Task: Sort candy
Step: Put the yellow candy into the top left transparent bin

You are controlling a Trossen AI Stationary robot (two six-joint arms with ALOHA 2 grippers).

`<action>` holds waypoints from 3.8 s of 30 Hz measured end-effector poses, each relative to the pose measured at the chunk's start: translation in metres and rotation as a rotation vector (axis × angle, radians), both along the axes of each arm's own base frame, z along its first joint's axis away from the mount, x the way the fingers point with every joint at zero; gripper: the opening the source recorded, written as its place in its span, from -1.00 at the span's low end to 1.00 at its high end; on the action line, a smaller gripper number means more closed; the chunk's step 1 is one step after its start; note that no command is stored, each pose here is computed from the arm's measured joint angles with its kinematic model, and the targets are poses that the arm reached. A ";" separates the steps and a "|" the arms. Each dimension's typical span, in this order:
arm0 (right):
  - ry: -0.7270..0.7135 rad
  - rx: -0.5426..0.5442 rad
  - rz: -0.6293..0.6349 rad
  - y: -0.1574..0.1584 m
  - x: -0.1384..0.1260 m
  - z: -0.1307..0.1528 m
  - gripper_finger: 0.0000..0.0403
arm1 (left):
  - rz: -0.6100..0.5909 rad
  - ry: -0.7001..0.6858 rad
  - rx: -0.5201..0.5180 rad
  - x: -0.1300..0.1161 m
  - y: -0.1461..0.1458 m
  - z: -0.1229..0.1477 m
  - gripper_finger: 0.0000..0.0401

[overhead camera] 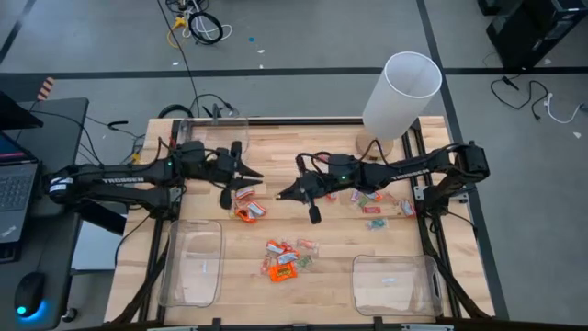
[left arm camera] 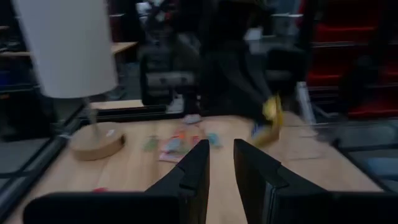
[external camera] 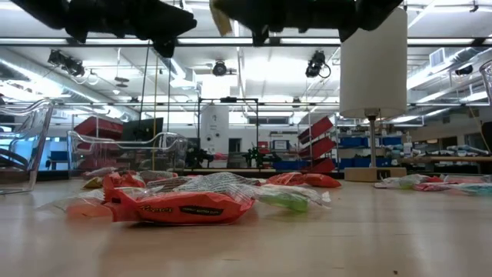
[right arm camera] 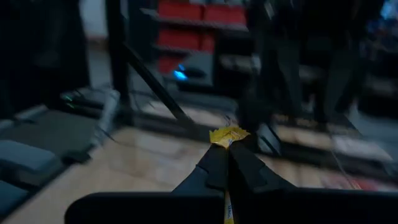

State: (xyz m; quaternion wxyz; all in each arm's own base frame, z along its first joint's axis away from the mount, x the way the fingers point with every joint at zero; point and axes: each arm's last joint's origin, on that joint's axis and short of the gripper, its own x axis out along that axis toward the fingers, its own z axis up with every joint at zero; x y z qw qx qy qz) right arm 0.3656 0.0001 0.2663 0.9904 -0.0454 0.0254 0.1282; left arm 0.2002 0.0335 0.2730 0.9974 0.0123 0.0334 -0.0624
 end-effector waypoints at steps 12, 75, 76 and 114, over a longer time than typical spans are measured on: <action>-0.228 -0.041 0.039 0.001 -0.001 0.021 -1.00 | -0.030 -0.213 -0.081 -0.006 -0.003 -0.018 -0.62; -0.452 -0.163 0.015 0.009 -0.005 0.038 -1.00 | -0.255 -0.499 -0.138 0.064 -0.016 -0.008 -0.36; -0.452 -0.163 0.015 0.009 -0.005 0.038 -1.00 | -0.257 -0.496 -0.138 0.064 -0.017 -0.008 -0.36; -0.455 -0.192 -0.027 0.008 -0.005 0.038 -1.00 | -0.256 -0.500 -0.128 0.064 -0.017 -0.008 -0.37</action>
